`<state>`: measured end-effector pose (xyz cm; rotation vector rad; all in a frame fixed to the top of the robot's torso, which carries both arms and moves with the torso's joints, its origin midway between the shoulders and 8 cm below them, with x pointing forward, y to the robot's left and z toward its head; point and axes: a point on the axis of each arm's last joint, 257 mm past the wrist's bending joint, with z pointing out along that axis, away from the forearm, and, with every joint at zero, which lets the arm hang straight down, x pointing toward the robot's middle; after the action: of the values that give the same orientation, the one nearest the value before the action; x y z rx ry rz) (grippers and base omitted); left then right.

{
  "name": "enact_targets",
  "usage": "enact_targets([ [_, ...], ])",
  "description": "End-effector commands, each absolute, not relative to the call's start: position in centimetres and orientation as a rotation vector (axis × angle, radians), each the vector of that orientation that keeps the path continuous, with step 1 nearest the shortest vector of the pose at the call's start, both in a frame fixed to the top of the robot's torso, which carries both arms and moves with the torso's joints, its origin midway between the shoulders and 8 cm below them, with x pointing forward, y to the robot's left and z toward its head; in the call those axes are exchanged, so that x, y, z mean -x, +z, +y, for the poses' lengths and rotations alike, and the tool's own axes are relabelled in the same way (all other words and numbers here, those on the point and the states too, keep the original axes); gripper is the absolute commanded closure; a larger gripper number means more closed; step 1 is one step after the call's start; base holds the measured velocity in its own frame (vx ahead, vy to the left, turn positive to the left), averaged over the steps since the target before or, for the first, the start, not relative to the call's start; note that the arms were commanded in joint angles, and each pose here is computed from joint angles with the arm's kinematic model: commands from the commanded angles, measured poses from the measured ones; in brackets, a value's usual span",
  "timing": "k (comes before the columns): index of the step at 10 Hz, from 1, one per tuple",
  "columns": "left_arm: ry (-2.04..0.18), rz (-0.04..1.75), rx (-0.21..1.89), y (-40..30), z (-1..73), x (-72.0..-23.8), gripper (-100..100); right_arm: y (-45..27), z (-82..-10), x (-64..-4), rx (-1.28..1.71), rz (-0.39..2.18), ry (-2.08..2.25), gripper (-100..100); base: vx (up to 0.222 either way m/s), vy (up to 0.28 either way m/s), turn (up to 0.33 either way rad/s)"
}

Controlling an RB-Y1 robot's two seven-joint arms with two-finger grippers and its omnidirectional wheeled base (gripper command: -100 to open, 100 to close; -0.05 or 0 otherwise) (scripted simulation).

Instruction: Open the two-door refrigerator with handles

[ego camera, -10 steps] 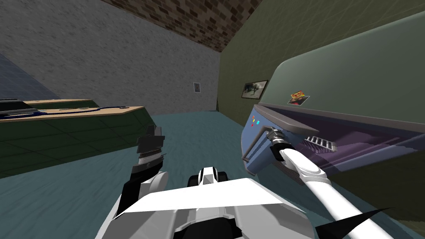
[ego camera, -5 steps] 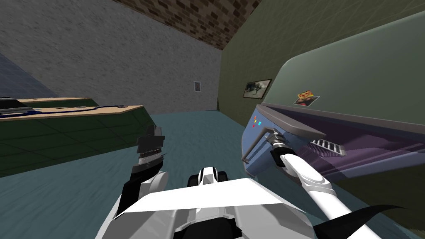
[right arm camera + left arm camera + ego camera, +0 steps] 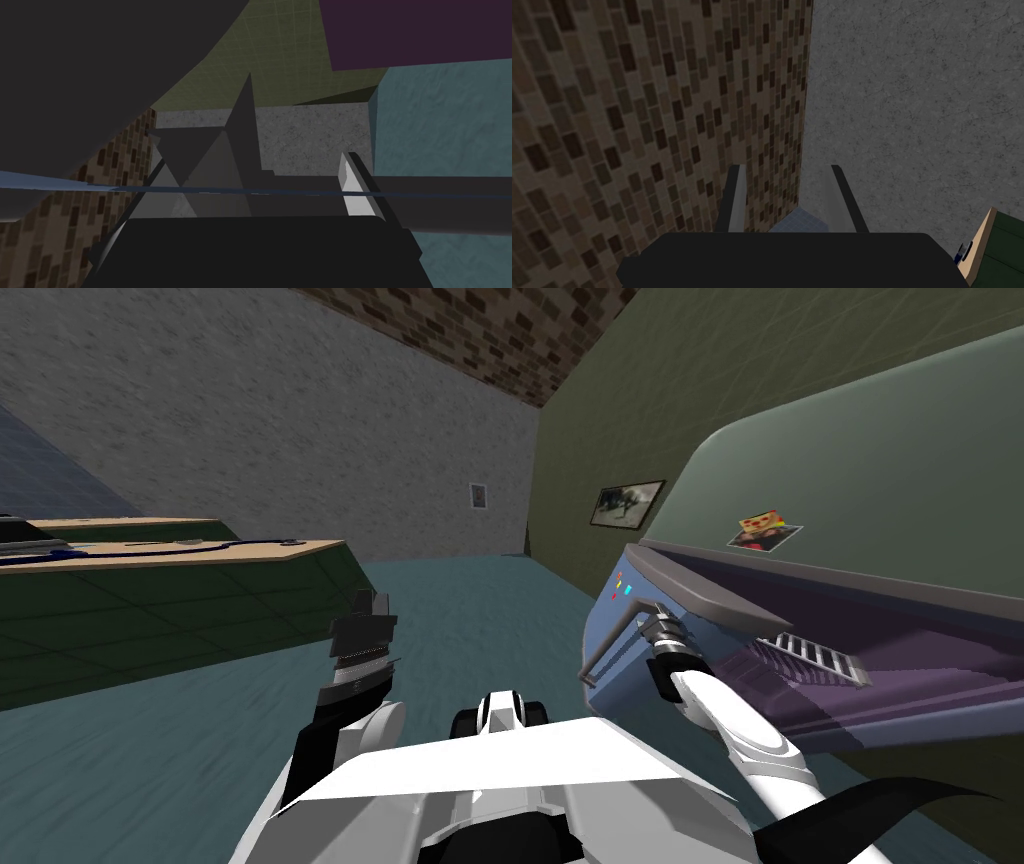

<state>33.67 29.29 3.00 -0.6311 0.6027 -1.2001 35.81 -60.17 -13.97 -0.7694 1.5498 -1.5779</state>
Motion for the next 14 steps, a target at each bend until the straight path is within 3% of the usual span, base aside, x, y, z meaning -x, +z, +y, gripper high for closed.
enact_targets([
  [1, -1.200, 0.603, 0.631, 3.0, 29.3, -33.7, 0, -15.8, -57.3, -34.2, 0.784, 1.572, -1.572, 100, 0.205, 0.023, 0.030],
  [9, -1.200, 0.603, 0.631, 3.0, 29.3, -33.7, 0, -17.6, -57.3, -32.5, 0.760, 1.628, -1.558, 100, 0.015, -0.006, 0.002],
  [10, -1.200, 0.603, 0.631, 3.0, 29.3, -33.7, 0, -14.0, -59.5, -32.2, 0.716, 1.585, -1.626, 100, 0.114, 0.104, -0.069],
  [14, -1.200, 0.603, 0.631, 3.0, 29.3, -33.7, 0, -13.4, -62.5, -30.2, 0.675, 1.627, -1.660, 100, 0.172, 0.157, -0.074],
])
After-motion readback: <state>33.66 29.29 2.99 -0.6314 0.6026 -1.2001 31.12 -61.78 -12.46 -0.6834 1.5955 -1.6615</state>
